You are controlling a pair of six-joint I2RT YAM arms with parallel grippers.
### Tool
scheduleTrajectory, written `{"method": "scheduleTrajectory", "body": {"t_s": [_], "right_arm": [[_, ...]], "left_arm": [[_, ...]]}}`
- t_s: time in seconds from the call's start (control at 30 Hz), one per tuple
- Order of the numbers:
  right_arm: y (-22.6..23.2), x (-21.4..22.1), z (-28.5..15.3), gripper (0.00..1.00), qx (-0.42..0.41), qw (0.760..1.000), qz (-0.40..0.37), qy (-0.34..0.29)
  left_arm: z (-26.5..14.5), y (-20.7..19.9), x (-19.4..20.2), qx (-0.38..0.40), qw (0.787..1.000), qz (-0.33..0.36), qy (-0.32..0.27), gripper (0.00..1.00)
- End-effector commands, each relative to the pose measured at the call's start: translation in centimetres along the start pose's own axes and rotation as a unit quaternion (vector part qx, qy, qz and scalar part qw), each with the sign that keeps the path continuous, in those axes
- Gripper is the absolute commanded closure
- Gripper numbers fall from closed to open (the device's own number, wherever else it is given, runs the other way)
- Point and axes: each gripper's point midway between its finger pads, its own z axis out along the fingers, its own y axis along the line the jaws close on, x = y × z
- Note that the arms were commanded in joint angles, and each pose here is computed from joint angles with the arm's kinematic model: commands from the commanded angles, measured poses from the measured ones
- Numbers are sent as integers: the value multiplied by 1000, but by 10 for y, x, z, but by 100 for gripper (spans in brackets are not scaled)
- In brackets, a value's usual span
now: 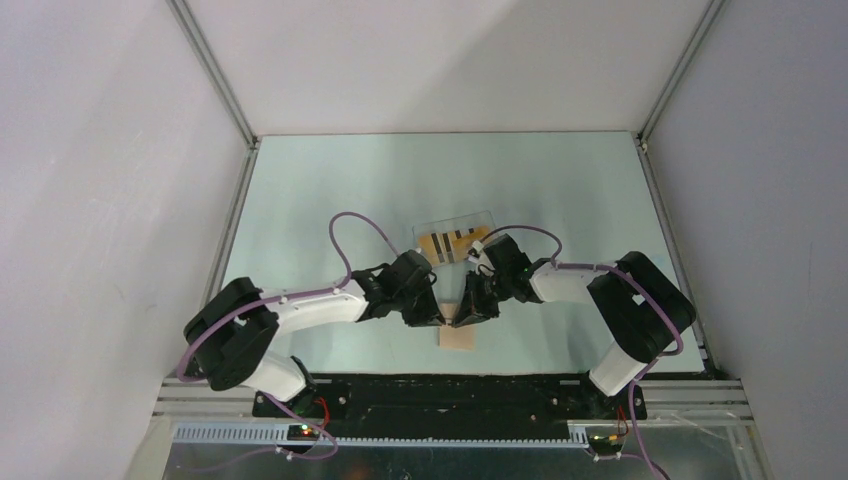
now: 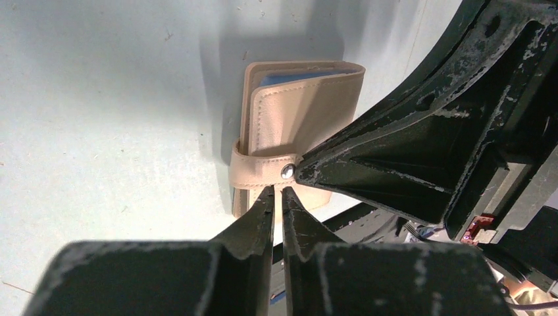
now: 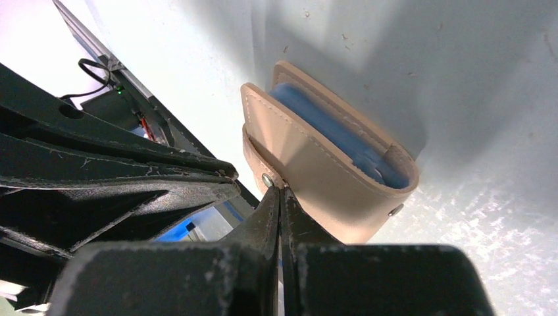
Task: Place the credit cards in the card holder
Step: Close the card holder at the center of the board.
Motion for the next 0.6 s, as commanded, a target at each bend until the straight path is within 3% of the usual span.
{"method": "scheduleTrajectory", "body": {"t_s": [0.0,0.57], "right_arm": [[5,-5,-4,100,7,1000,-23,-14],[-8,-2,-1,100,30,999,-26,-9]], "left_arm": [[-1,-17,-9,14,1000,19,-11,89],[7,-21,-4,9,1000,25,3,91]]}}
